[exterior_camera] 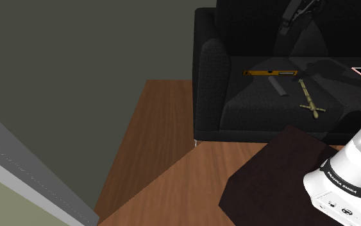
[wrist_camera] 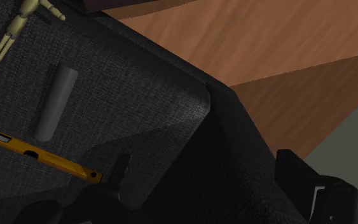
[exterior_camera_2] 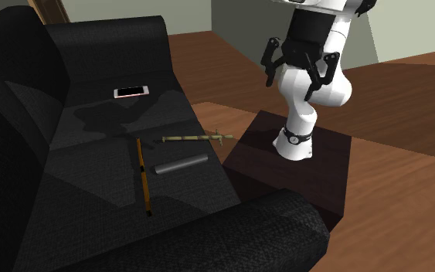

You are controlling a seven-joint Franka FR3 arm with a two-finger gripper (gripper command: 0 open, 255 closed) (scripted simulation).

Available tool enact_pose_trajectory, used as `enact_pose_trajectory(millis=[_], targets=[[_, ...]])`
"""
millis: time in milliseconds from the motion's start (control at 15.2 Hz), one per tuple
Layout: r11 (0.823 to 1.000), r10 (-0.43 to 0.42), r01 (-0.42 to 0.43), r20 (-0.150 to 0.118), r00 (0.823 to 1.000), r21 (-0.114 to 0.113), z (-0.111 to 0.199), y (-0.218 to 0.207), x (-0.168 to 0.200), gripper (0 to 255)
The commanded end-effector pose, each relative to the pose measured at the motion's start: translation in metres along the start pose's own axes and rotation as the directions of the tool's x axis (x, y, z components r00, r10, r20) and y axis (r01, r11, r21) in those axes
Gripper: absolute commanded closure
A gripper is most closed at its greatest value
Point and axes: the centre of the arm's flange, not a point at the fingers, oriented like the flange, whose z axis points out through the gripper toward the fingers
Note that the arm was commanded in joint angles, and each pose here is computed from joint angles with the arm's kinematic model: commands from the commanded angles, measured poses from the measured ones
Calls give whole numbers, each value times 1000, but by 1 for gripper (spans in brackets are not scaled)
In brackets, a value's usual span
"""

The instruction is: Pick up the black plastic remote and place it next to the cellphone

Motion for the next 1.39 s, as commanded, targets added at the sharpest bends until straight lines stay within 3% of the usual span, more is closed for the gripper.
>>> enact_pose_trajectory(millis=[0, 660, 1320], targets=[[1000, 0, 0, 0, 1000, 0, 0, 0, 0, 0], [981, 194, -195, 53, 980, 9, 98, 85, 42, 0], [924, 379, -382, 106, 919, 7, 198, 174, 63, 0]])
